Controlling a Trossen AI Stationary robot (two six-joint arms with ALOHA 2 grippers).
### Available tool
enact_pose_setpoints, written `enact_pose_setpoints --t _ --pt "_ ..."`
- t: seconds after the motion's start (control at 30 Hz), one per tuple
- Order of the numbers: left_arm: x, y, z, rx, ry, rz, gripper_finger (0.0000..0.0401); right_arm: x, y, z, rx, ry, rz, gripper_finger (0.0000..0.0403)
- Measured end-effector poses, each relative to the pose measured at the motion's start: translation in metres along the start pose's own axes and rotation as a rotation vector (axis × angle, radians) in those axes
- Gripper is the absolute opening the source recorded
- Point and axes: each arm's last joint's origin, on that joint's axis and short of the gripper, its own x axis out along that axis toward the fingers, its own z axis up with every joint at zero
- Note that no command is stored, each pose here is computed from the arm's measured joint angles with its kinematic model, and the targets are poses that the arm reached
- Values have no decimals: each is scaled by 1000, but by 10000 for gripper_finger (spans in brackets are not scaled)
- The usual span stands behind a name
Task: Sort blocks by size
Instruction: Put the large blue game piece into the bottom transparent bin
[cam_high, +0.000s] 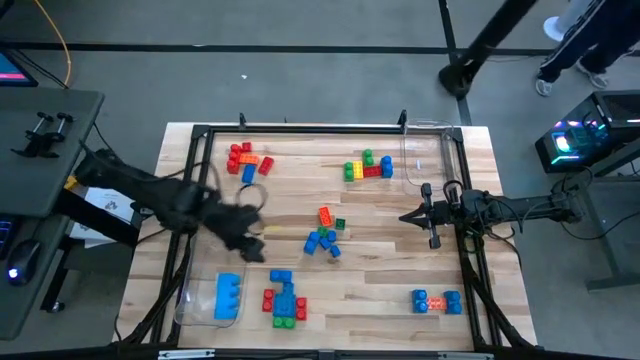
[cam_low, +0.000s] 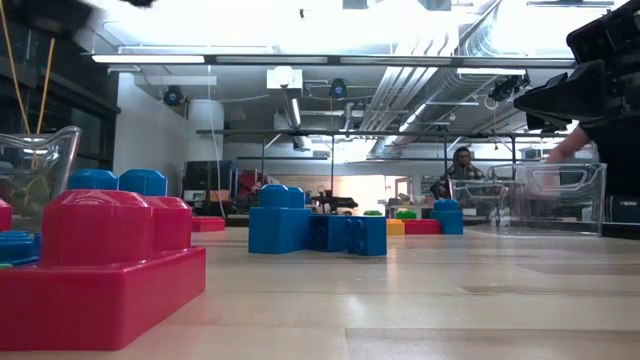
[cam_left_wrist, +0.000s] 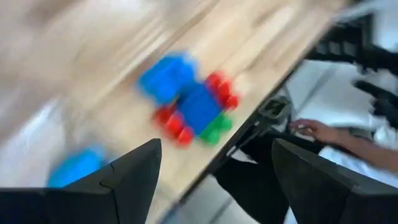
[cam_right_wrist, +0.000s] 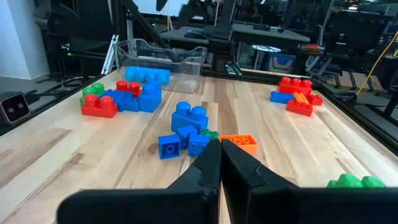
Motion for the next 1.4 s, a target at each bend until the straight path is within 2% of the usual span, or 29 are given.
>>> enact_pose_setpoints --t 0.07,0.13,0.23,0.3,0.4,0.5,0.67,0.93,1.1,1.23,1.4 --pt "15 -1 16 168 30 44 285 0 0 0 0 0 0 1" --pt "34 -3 26 372 96 133 284 0 0 0 0 0 0 1" --pt "62 -7 33 639 224 289 284 0 0 0 0 0 0 1" --pt "82 -11 32 775 294 346 284 0 0 0 0 0 0 1" --pt "104 -22 24 938 317 333 284 0 0 0 0 0 0 1" --pt "114 -29 13 1032 295 316 284 0 0 0 0 0 0 1" --pt "120 -32 -6 1126 225 347 284 0 0 0 0 0 0 1" --pt "146 -9 -28 1004 116 394 284 0 0 0 0 0 0 1" --pt "152 -9 -33 1020 -19 415 284 0 0 0 0 -1 0 1" --pt "155 -8 -32 1027 -34 409 284 0 0 0 0 -1 0 1" --pt "168 -1 -32 1056 24 445 283 0 0 0 0 -1 0 1"
